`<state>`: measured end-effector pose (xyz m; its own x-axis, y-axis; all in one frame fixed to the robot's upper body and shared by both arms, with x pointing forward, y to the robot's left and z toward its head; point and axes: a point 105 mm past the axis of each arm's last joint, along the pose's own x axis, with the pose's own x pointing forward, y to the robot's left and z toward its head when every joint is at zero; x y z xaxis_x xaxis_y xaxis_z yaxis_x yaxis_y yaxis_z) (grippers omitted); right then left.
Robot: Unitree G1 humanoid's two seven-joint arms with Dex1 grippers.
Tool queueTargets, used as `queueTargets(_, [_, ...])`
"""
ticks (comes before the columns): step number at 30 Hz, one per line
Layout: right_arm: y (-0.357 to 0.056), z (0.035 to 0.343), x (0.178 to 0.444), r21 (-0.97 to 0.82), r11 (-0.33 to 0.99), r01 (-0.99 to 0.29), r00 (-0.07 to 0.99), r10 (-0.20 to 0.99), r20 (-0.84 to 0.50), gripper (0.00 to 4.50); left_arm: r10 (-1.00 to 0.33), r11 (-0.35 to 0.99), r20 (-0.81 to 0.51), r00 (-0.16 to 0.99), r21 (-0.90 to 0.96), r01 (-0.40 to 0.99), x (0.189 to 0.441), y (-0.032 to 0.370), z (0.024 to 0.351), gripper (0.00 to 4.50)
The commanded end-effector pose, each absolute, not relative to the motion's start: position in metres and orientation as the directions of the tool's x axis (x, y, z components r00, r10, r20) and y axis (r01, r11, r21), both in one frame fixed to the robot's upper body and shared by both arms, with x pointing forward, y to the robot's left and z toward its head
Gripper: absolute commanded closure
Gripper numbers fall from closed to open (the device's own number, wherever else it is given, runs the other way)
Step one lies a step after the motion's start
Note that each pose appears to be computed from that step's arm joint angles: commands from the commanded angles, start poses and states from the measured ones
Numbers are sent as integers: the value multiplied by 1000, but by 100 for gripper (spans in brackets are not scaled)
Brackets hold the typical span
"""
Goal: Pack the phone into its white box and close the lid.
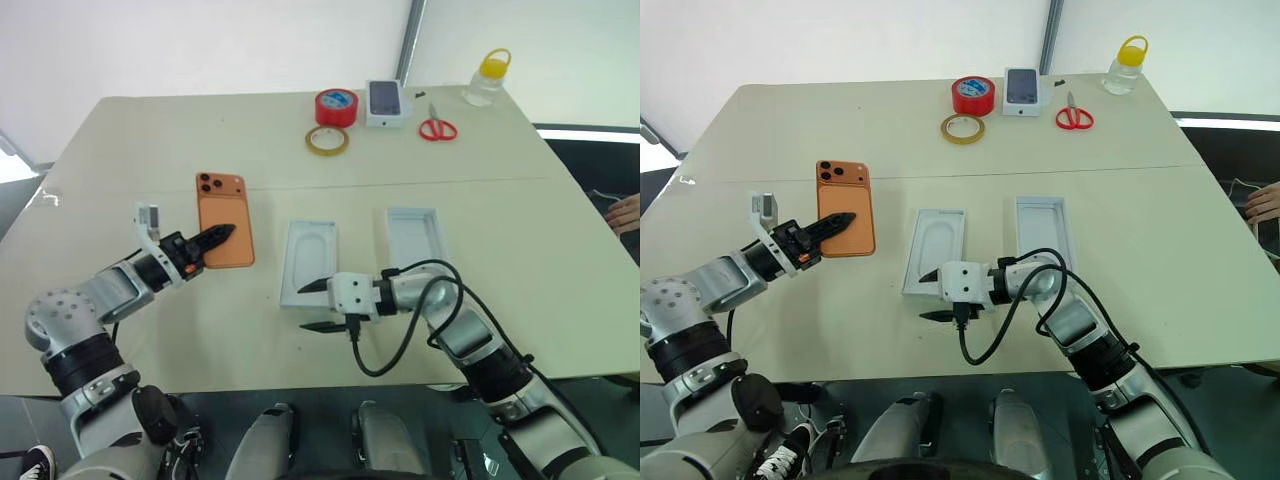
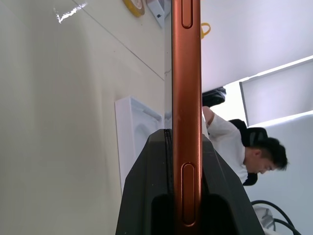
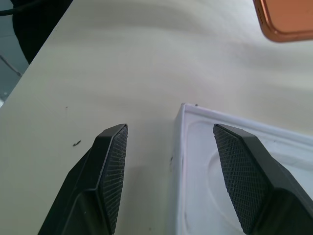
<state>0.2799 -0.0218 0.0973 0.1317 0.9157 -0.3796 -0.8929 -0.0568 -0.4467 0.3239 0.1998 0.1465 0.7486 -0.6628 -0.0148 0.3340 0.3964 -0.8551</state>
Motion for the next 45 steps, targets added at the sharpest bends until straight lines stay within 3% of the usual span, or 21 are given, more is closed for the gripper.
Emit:
queueTargets(1, [-18,98,281,-486,-69,-871,139,914,-380,160,-668,397,36,743,-827,398,320,198,160,450])
queueTargets(2, [-18,96,280,-482,-75,-873,133,914,-383,160,-672,395,35,740,-828,398,319,197,160,450])
queueTargets(5, [-19,92,280,-472,-79,-878,129,910,-394,240,-678,390,35,734,-829,400,319,195,159,450])
queueTargets(9, [-21,86,283,-475,-86,-876,141,896,-422,438,-683,394,28,730,-827,400,319,194,159,450])
queueTargets(15, [-24,82,287,-498,-101,-862,163,873,-459,445,-696,392,15,718,-829,398,319,190,156,450])
queueTargets(20, [-14,103,294,-484,-41,-874,167,910,-380,445,-698,381,29,716,-831,405,322,183,156,450])
queueTargets(25, [-7,120,318,-502,50,-863,248,909,-335,445,-714,359,41,699,-835,416,326,170,156,450])
queueTargets(28, [-9,116,330,-538,58,-841,294,883,-365,445,-716,349,55,696,-835,425,328,164,157,450])
queueTargets(33, [-7,111,330,-521,57,-852,284,885,-368,445,-718,352,57,694,-830,432,328,159,156,450])
queueTargets(36, [-10,108,330,-520,61,-852,292,879,-376,355,-708,356,55,704,-833,424,328,165,156,450])
queueTargets(43, [-11,122,317,-492,27,-870,220,915,-339,3,-701,371,47,712,-828,420,328,173,157,450])
queueTargets(45, [-13,133,316,-477,40,-878,208,929,-305,3,-698,373,47,715,-828,419,328,175,157,450])
